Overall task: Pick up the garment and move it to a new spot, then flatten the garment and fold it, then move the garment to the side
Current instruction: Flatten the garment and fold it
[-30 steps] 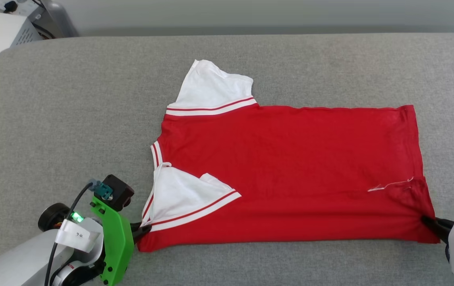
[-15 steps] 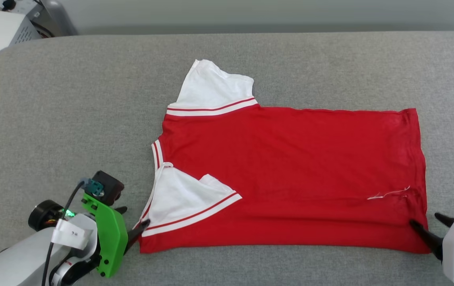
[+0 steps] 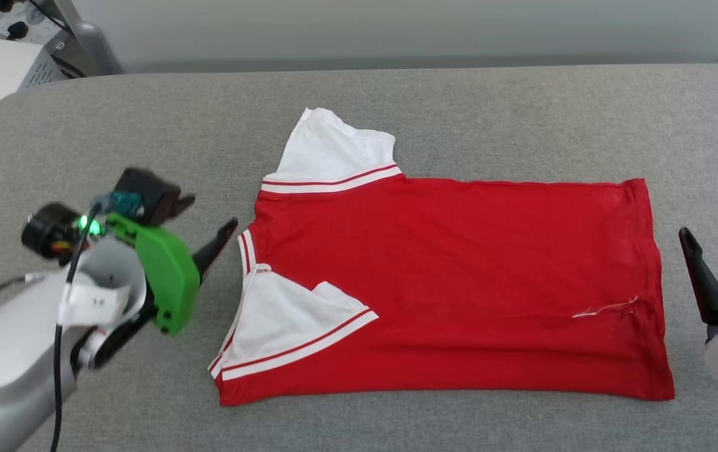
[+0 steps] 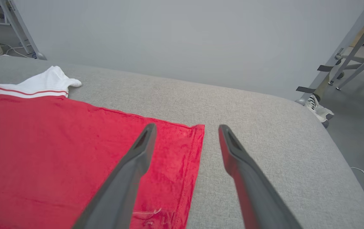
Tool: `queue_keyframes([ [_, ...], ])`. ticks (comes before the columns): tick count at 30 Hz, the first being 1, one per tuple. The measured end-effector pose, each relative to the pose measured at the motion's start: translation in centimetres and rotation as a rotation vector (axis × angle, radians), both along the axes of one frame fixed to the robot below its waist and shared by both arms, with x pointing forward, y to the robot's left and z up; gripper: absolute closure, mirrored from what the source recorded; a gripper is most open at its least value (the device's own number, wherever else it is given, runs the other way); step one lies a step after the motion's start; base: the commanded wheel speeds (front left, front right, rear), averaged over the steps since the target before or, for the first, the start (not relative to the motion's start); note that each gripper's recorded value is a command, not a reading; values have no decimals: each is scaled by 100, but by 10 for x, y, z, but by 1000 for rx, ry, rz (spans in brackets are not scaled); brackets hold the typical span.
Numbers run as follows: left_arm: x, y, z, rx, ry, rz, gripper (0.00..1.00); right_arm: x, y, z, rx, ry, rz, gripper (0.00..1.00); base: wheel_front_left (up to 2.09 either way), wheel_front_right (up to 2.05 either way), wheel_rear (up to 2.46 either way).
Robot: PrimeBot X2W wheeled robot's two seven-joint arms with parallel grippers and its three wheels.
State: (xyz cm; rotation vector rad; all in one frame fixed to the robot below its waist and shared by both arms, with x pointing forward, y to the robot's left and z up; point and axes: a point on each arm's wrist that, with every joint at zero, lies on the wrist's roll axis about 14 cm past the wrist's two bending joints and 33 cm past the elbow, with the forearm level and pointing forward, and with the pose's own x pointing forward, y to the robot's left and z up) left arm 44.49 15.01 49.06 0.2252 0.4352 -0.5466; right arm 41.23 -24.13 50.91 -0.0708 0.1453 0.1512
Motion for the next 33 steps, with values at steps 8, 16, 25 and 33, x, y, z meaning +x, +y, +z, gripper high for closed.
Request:
queue_keyframes([
  [8,64,-22,36,-30,-85,-30,0,1,24,22,40,-126,0,0,0,0,0],
  [16,112,-44,19,3,126,-71,0,8,36,1,43,-78,22,0,0,0,0],
  [25,155,-55,-23,100,385,-66,0,32,41,-24,33,-39,43,0,0,0,0],
  [33,170,-62,-102,146,563,-54,0,50,46,-59,10,30,78,0,0,0,0],
])
